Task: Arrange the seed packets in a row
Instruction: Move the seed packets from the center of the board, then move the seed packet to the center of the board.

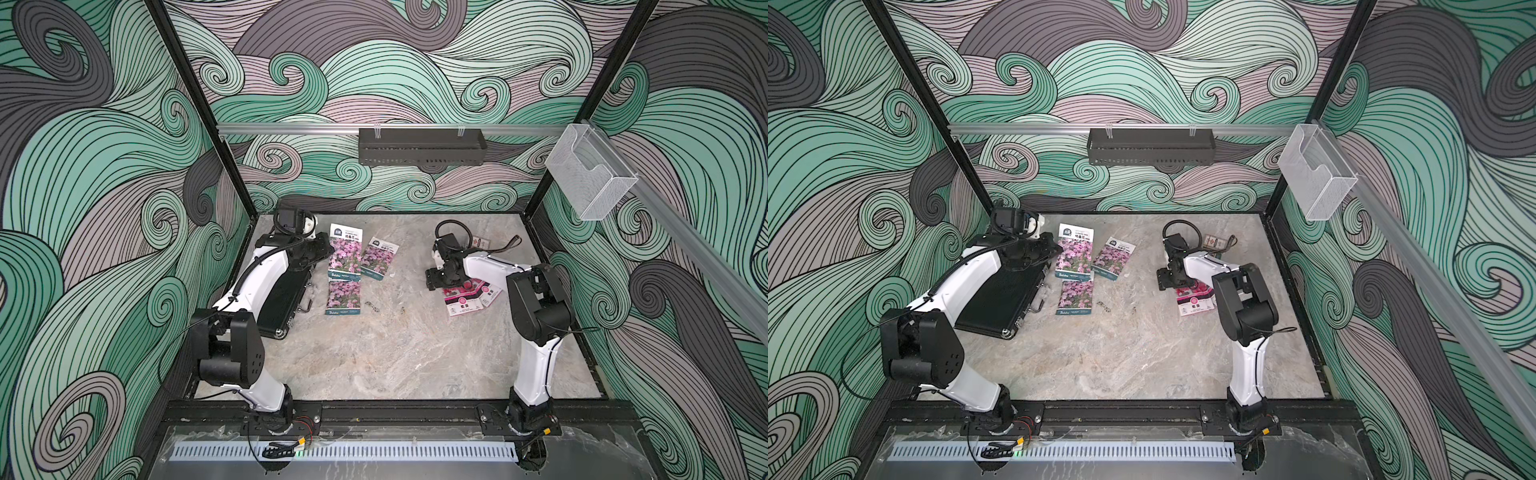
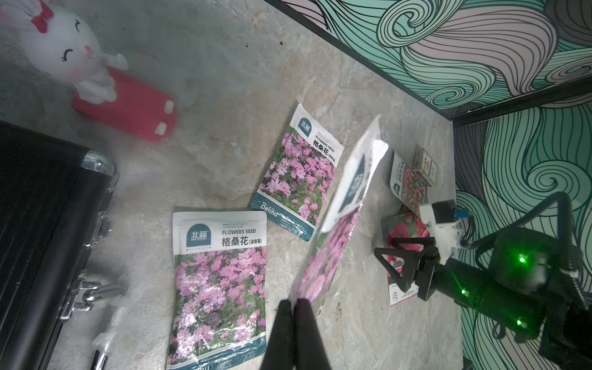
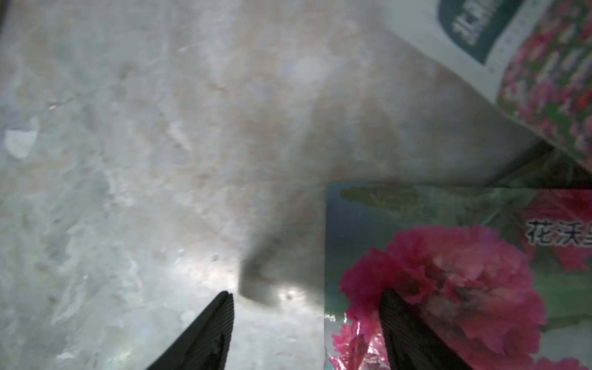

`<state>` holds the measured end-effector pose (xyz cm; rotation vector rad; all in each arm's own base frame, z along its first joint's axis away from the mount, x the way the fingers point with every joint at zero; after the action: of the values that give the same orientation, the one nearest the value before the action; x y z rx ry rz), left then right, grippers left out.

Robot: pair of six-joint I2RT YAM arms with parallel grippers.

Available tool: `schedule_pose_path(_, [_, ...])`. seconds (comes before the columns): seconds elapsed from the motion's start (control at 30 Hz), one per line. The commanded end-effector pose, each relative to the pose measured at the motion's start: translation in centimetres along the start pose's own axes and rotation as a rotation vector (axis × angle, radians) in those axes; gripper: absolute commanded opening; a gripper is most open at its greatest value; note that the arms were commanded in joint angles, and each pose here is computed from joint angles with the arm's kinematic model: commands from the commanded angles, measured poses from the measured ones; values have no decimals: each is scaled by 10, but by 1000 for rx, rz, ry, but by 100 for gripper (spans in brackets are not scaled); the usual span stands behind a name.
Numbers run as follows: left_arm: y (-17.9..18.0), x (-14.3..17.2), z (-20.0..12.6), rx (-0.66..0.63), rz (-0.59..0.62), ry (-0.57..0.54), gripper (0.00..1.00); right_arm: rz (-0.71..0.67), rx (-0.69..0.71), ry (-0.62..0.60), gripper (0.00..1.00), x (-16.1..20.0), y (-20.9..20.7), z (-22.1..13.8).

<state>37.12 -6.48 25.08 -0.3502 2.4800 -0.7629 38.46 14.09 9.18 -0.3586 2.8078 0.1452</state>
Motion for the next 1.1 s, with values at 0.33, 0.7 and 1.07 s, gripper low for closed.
schedule_pose_path(0.33, [-1,-1,5,18,0,9,0,-22,-323,-173,74,-51,72,-68])
schedule_pose_path(0.7, [-28,24,39,69,-8,82,0,139,-480,-312,73,-67,36,-90])
schedule_pose_path(1.07, [-37,45,26,23,12,48,0,114,-611,-290,74,-89,53,-74])
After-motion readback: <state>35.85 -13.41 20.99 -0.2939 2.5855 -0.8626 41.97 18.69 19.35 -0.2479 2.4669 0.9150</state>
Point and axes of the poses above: each gripper's point midway between its finger pads, its own z axis out along the fingers, its own y axis along the line the jaws close on, x = y × z, the point moved 8 cm from there along -z, back along the fingers, and after that the axes turned 4 degrees about -z, right-handed, at the moved point
